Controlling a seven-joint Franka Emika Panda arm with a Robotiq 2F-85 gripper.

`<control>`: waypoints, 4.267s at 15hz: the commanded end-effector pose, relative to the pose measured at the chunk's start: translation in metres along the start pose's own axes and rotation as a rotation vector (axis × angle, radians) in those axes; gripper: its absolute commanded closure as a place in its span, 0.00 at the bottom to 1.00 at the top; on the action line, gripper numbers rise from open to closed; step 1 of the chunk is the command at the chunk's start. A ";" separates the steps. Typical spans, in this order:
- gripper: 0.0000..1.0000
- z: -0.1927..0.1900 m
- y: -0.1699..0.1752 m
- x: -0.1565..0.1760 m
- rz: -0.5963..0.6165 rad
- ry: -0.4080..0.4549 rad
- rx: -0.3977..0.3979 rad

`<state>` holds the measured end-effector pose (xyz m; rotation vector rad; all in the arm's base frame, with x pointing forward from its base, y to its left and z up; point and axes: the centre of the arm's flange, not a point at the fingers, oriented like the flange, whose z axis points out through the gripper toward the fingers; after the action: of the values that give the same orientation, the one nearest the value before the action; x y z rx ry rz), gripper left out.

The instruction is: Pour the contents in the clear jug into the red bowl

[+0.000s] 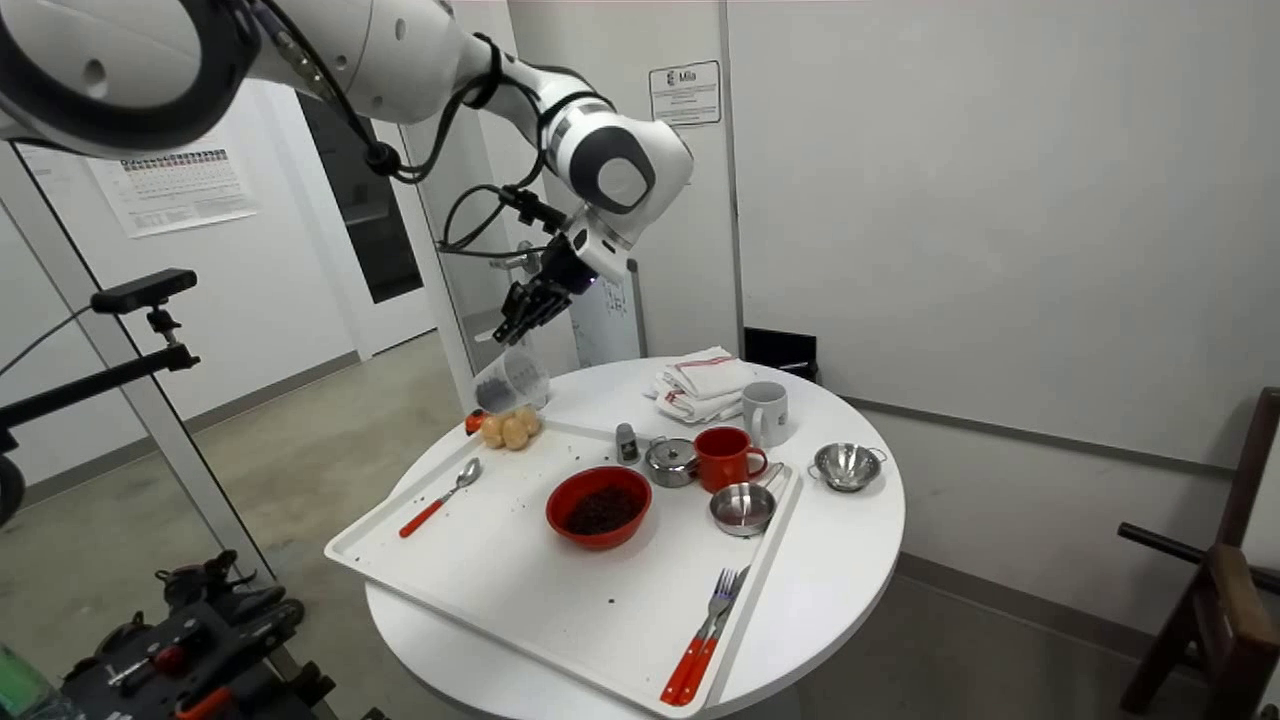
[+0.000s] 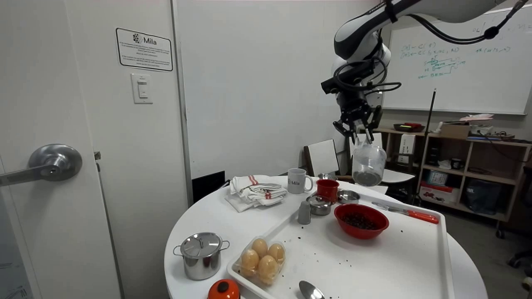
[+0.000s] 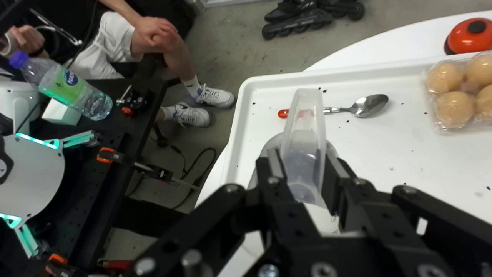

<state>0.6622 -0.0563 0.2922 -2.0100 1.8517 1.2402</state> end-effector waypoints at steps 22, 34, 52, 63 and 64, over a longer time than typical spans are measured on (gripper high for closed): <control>0.93 -0.006 -0.001 0.067 -0.286 -0.342 -0.115; 0.93 -0.022 -0.004 0.075 -0.246 -0.505 -0.260; 0.93 -0.042 -0.045 0.142 -0.158 -0.827 -0.204; 0.93 -0.036 -0.042 0.138 -0.122 -0.775 -0.115; 0.93 -0.036 -0.043 0.133 -0.106 -0.751 -0.081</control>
<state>0.6731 -0.1670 0.2103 -1.3315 1.2397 1.8019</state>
